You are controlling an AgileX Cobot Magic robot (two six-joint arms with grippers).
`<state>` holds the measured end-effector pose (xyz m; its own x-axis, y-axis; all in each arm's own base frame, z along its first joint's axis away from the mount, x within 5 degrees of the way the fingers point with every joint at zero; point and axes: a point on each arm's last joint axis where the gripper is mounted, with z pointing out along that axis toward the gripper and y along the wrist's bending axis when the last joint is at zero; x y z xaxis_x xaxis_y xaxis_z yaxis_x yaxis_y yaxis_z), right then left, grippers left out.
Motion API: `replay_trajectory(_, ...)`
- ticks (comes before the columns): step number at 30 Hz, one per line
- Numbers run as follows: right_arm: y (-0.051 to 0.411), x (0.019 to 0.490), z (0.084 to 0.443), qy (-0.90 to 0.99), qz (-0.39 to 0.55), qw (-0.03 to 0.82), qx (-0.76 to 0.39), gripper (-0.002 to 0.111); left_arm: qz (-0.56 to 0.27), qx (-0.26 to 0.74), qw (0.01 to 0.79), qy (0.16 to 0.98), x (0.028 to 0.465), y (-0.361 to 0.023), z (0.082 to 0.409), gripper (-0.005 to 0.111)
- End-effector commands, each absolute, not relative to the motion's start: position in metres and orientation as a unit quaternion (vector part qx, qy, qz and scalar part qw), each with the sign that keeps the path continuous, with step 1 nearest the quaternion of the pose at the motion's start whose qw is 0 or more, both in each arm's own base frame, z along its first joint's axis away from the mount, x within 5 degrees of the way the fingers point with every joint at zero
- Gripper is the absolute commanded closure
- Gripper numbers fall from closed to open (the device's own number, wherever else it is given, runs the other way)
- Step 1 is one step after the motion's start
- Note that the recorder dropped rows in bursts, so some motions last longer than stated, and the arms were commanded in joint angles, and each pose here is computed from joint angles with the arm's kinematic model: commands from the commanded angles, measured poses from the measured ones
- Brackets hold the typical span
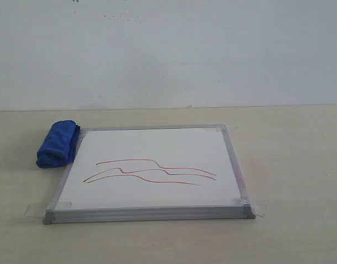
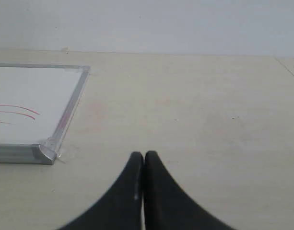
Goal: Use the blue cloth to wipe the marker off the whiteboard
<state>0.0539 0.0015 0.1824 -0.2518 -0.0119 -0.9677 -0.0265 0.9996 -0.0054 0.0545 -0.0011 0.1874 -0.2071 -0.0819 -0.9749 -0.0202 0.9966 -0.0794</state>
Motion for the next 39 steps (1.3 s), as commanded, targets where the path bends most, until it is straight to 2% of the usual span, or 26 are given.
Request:
replay_trajectory(1,0.001,0.054,0.183,0.789,0.004,0.615,-0.010,0.108,-0.021,-0.030,0.629,0.777,0.054,-0.001,0.186,0.103)
replay_trajectory(26,0.001,0.054,0.183,0.789,0.004,0.615,-0.010,0.108,-0.021,-0.030,0.629,0.777,0.054,-0.001,0.186,0.103)
replay_trajectory(39,0.001,0.054,0.183,0.789,0.004,0.615,-0.010,0.108,-0.010,-0.033,0.719,0.694,0.056,0.002,0.208,0.103)
